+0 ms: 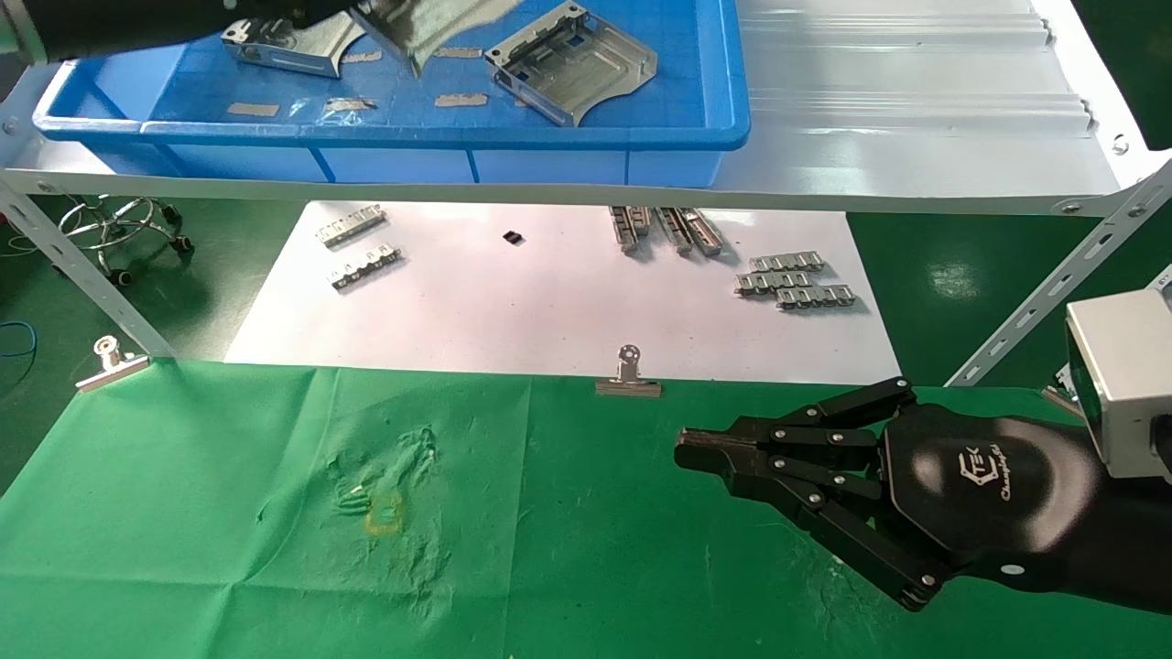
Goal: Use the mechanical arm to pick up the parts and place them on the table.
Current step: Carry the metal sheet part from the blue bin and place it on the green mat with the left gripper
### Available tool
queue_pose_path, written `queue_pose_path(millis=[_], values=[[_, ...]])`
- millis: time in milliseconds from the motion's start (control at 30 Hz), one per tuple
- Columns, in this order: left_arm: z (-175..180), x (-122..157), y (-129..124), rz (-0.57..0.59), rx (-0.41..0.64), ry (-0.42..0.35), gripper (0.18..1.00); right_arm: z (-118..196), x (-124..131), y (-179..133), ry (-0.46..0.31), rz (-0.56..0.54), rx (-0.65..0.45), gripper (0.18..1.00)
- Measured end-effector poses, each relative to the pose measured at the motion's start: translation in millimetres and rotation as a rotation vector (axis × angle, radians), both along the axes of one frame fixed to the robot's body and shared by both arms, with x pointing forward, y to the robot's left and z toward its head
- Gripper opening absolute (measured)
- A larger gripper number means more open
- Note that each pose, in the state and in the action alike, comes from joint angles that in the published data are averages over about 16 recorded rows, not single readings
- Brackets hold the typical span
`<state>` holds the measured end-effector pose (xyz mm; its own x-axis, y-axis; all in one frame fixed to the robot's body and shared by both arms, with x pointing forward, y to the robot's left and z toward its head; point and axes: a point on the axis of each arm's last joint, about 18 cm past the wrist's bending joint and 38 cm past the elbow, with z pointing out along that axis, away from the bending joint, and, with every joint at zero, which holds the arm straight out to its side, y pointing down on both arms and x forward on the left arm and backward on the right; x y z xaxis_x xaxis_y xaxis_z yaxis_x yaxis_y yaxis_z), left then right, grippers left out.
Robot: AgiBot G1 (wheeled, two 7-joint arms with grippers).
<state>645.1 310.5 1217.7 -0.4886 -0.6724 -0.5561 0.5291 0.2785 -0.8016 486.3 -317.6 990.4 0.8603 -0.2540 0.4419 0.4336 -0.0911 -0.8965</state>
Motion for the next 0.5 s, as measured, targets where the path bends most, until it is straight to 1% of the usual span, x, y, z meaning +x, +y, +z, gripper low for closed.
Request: queue_pose_path(millis=[233,367,500], values=[[-30,-35,12,-0.148,0.152,-0.078,0.276,0,0,0,0.0,0.0,0.0,0.192],[-46,-49,20,-0.197,0.225,-0.134,0.276,0,0,0,0.0,0.0,0.0,0.192],[-64,-60,27,-0.222,0.297,-0.183,0.275,0,0,0,0.0,0.0,0.0,0.192]])
